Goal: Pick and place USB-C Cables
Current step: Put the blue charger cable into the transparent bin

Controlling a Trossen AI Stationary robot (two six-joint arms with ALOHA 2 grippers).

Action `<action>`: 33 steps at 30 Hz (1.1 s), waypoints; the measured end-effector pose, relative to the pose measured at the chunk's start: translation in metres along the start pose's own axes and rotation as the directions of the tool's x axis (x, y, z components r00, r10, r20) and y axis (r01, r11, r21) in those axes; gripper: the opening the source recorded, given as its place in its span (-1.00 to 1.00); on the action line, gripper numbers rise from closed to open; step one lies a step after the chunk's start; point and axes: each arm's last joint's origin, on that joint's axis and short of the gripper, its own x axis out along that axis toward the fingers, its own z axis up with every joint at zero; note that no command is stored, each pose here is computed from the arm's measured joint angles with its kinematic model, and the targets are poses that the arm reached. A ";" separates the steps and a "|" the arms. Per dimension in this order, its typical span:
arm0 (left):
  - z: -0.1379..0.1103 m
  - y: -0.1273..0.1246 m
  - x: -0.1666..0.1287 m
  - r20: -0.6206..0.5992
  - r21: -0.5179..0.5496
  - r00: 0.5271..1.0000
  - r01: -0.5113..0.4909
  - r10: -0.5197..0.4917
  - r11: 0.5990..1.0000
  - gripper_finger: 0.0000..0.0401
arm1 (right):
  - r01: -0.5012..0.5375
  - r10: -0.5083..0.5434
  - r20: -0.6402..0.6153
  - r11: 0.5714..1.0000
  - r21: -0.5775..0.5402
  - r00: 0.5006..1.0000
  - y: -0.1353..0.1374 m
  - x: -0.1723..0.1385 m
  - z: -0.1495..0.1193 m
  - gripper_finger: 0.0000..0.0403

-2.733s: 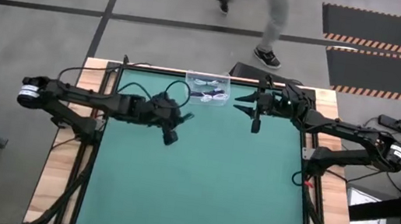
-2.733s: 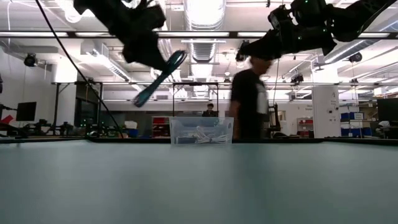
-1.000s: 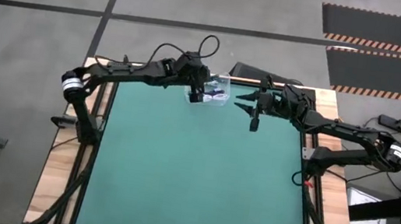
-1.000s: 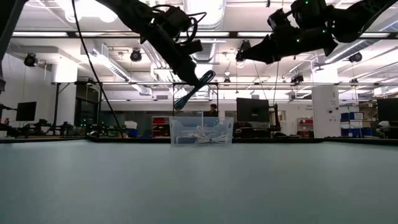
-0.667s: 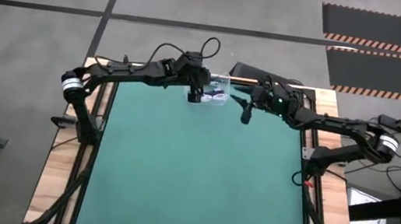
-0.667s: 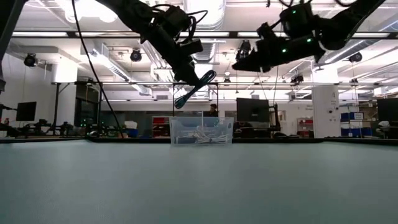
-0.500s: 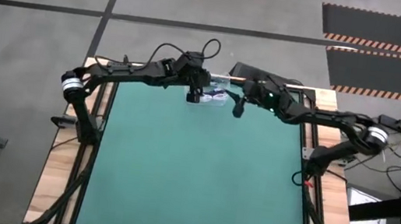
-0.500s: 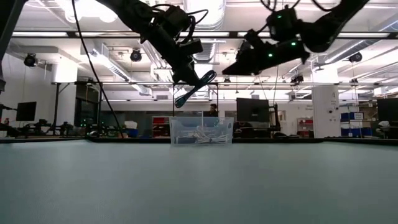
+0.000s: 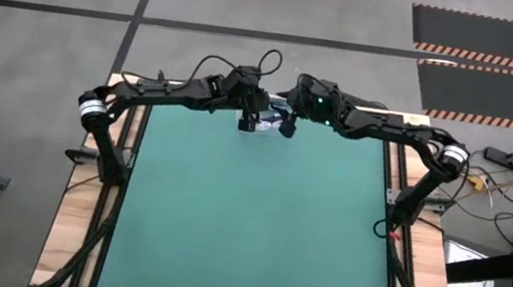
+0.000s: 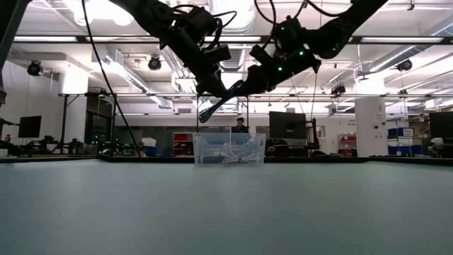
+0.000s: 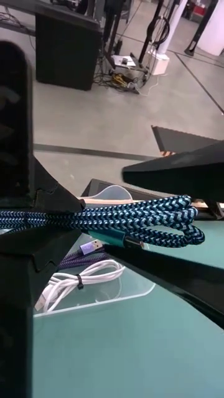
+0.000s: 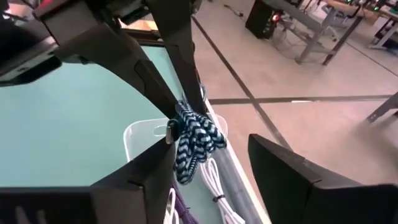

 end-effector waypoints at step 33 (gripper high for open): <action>-0.001 0.002 0.000 -0.001 0.013 1.000 -0.015 0.015 1.000 -0.62 | -0.034 0.034 0.008 0.998 -0.044 0.999 -0.001 0.001 0.004 -0.95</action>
